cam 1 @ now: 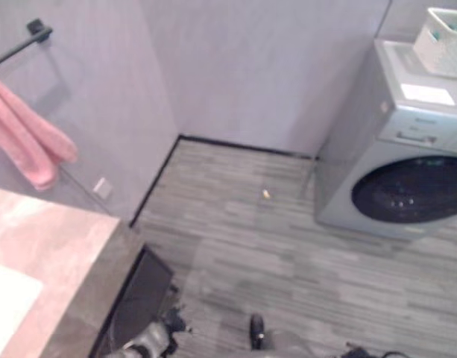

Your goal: Put brush and paste in cup on sink, flatten towel.

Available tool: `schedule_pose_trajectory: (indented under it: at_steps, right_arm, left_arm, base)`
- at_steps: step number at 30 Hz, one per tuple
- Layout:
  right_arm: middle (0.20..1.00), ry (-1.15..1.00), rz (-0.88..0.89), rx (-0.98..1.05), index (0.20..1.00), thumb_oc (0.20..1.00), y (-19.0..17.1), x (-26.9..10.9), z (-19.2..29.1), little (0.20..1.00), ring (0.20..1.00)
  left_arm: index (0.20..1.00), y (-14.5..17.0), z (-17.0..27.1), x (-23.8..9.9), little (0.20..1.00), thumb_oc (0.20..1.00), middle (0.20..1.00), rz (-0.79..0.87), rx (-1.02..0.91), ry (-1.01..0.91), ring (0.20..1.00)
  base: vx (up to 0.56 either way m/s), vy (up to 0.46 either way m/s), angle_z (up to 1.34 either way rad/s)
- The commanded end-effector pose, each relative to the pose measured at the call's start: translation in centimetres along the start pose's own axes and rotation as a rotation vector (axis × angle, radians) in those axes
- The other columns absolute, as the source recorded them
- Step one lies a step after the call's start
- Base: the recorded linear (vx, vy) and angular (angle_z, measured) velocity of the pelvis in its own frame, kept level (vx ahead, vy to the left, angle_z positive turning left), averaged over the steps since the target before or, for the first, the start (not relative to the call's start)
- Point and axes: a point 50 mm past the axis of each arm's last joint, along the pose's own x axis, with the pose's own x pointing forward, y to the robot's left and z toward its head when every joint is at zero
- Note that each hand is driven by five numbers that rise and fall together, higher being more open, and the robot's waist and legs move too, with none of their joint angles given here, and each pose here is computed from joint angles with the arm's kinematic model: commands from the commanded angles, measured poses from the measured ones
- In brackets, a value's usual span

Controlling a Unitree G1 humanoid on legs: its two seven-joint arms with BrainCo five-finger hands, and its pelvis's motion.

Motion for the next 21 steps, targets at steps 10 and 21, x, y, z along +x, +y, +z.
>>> schedule_pose_trajectory:
  at_steps: [10,21]
  right_arm:
    - [1.0,-0.055,-0.095,0.055,1.0,1.0,-1.5,0.0,0.9,1.0,1.0]
    - [1.0,-0.245,-0.066,-0.151,1.0,1.0,-0.7,-0.2,4.7,1.0,1.0]
  left_arm:
    - [1.0,1.4,0.0,0.0,1.0,1.0,1.0,0.075,-0.05,-0.029,1.0]
    - [1.0,-0.1,-3.3,-0.7,1.0,1.0,1.0,0.046,-0.093,0.079,1.0]
  base:
    - [0.21,-0.292,0.33]
    - [0.3,-0.009,0.02]
